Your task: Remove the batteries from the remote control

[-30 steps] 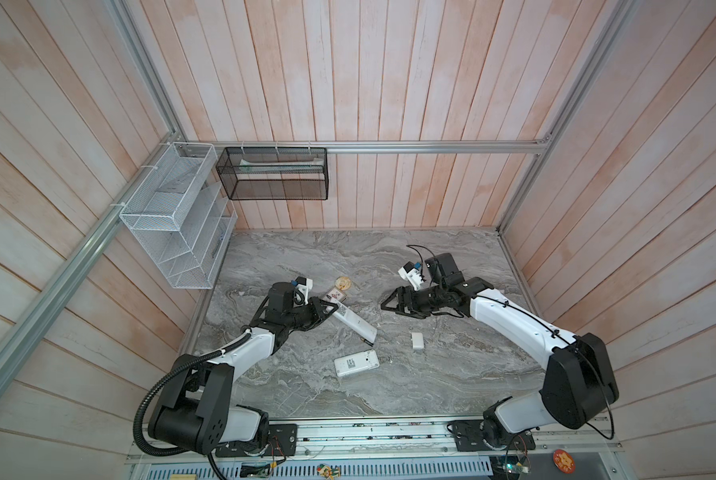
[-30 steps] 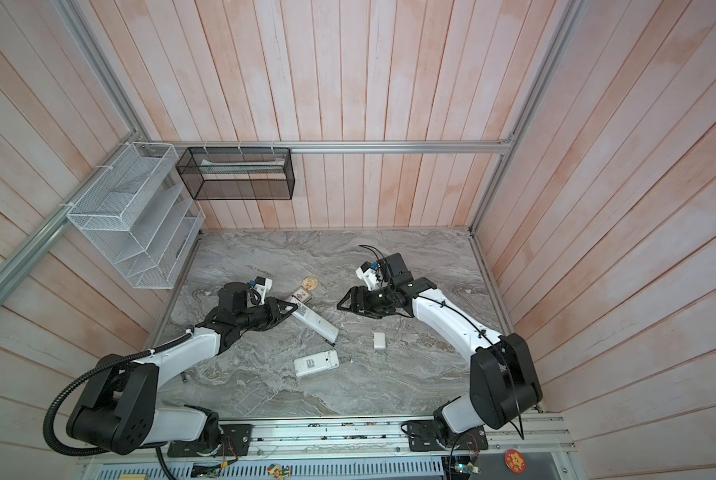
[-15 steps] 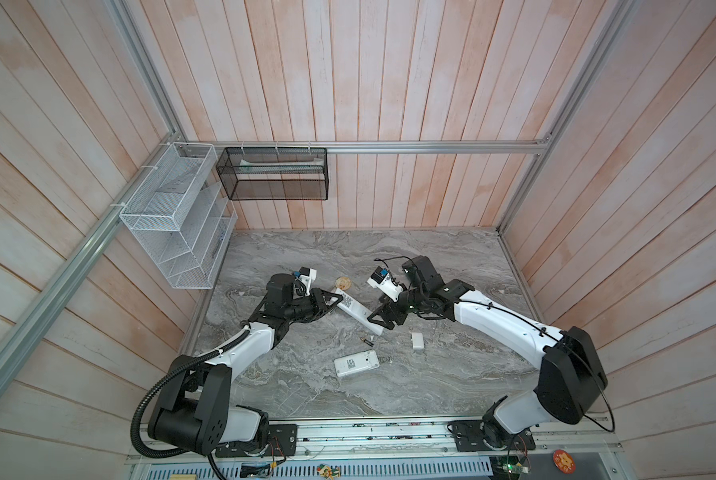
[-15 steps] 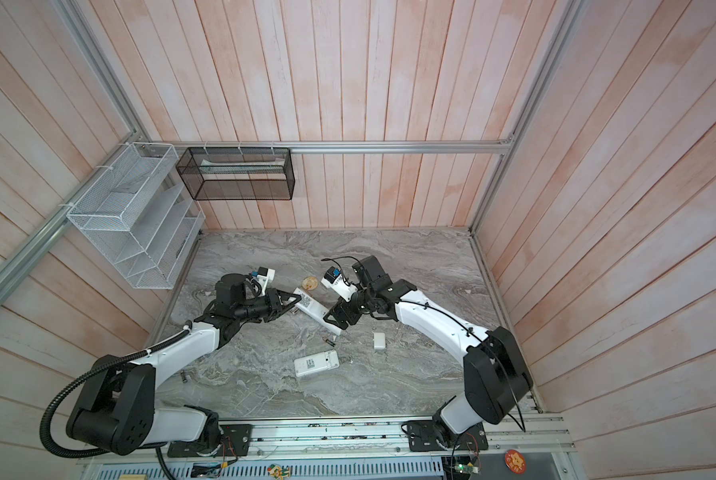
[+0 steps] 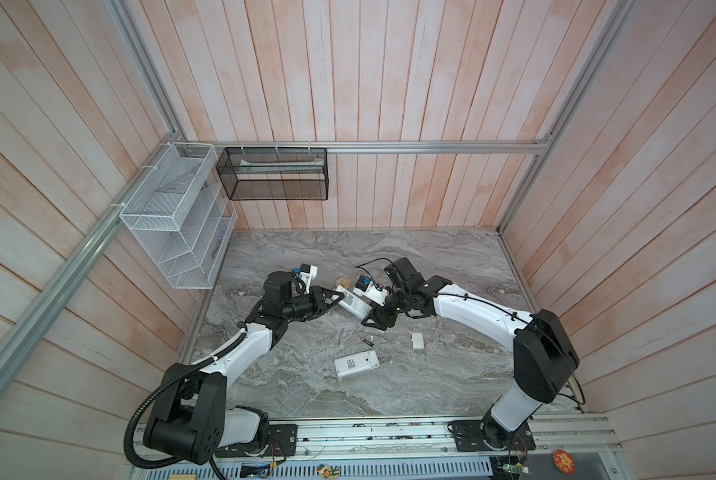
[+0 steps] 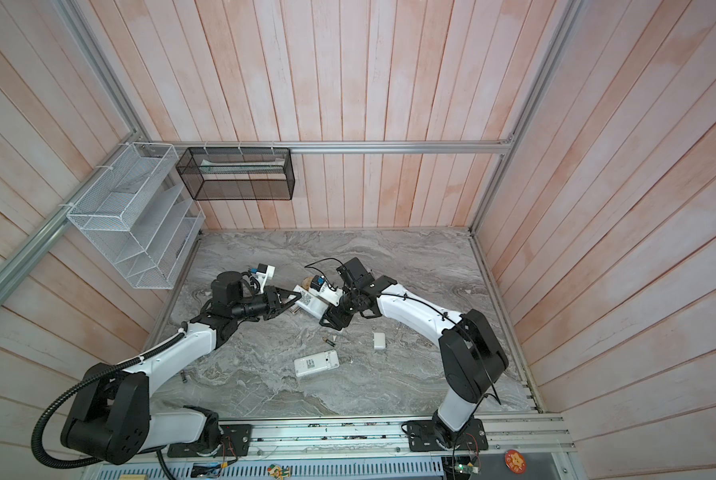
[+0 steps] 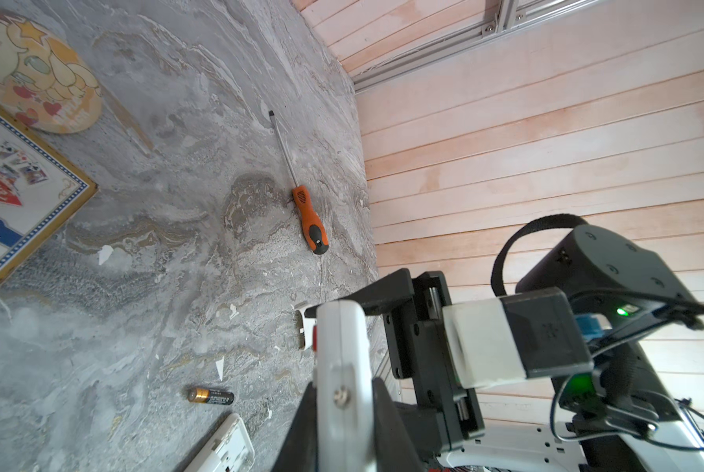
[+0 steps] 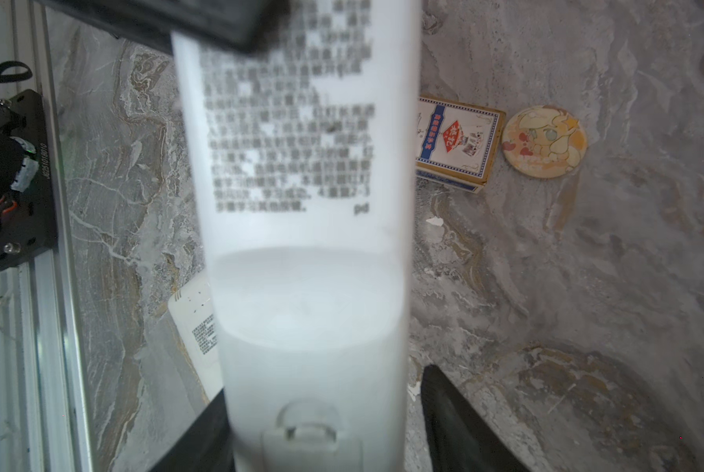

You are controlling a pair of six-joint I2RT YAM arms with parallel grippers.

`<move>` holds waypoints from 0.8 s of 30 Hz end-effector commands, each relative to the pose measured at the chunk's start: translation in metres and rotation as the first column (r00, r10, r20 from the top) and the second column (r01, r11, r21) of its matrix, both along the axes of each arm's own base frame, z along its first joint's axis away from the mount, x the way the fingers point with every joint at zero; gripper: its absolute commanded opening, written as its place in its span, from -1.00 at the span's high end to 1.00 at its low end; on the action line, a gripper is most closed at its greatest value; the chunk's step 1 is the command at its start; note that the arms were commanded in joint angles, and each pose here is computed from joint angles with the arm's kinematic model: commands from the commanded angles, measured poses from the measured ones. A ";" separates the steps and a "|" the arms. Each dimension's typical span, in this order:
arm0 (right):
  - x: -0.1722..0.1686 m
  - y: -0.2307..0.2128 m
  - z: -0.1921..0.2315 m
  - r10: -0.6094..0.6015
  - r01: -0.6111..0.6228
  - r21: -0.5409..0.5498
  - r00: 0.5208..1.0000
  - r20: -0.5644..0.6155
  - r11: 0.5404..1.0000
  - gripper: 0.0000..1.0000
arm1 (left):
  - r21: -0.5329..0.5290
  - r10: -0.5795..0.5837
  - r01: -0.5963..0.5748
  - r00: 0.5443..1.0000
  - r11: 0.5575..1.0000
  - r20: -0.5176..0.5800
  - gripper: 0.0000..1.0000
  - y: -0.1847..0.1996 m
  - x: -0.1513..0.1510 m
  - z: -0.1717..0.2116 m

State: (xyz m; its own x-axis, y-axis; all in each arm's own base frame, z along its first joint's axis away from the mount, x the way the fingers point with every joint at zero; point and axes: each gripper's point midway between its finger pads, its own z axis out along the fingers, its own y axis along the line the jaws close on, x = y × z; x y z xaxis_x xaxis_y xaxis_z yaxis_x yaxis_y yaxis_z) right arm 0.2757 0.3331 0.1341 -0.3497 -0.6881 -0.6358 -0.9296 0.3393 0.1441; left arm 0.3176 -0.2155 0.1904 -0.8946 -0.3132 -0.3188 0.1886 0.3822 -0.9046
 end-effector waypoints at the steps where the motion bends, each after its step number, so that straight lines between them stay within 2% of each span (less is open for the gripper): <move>1: 0.012 -0.004 0.002 -0.034 0.036 -0.044 0.999 0.039 0.998 -0.09 | -0.031 -0.036 0.038 0.998 0.999 0.054 0.85 -0.005 -0.003 0.025; 3: 0.012 -0.003 0.008 -0.036 0.038 -0.035 0.998 0.050 0.999 0.08 | -0.031 -0.035 0.037 0.998 0.999 0.055 0.82 -0.005 -0.002 0.026; 7: 0.009 -0.003 0.019 -0.030 0.030 0.001 0.997 0.075 1.000 0.26 | -0.032 -0.032 0.034 0.997 0.999 0.064 0.66 -0.005 -0.001 0.029; 10: 0.009 -0.005 0.027 -0.028 0.026 0.021 0.993 0.112 0.999 0.35 | -0.035 -0.042 0.045 0.996 0.998 0.076 0.44 -0.004 -0.002 0.032; 12: 0.007 -0.007 0.031 -0.012 0.008 0.025 0.990 0.142 1.000 0.40 | -0.039 -0.059 0.062 0.996 0.997 0.073 0.18 -0.002 -0.004 0.032; 15: 0.004 -0.009 0.038 0.021 -0.026 0.026 0.984 0.179 0.999 0.43 | -0.068 -0.109 0.113 0.992 0.991 0.063 -0.07 0.001 -0.007 0.035; 19: -0.006 -0.011 0.040 0.101 -0.102 -0.006 0.971 0.218 0.995 0.44 | -0.084 -0.207 0.212 0.976 0.974 0.063 -0.19 -0.001 -0.014 0.040; 24: -0.015 -0.010 0.036 0.159 -0.154 -0.039 0.961 0.226 0.987 0.44 | -0.092 -0.302 0.305 0.952 0.948 0.043 -0.24 -0.005 -0.021 0.043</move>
State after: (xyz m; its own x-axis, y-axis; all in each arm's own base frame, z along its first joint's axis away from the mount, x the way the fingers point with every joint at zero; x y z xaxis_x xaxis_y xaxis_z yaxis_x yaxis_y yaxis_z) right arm 0.2699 0.3237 0.1698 -0.1422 -0.7150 -0.6845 -0.9684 0.2437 -0.0534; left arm 0.3094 -0.2174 0.2302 -0.9326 -0.1499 -0.3283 0.2838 0.2572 -0.9237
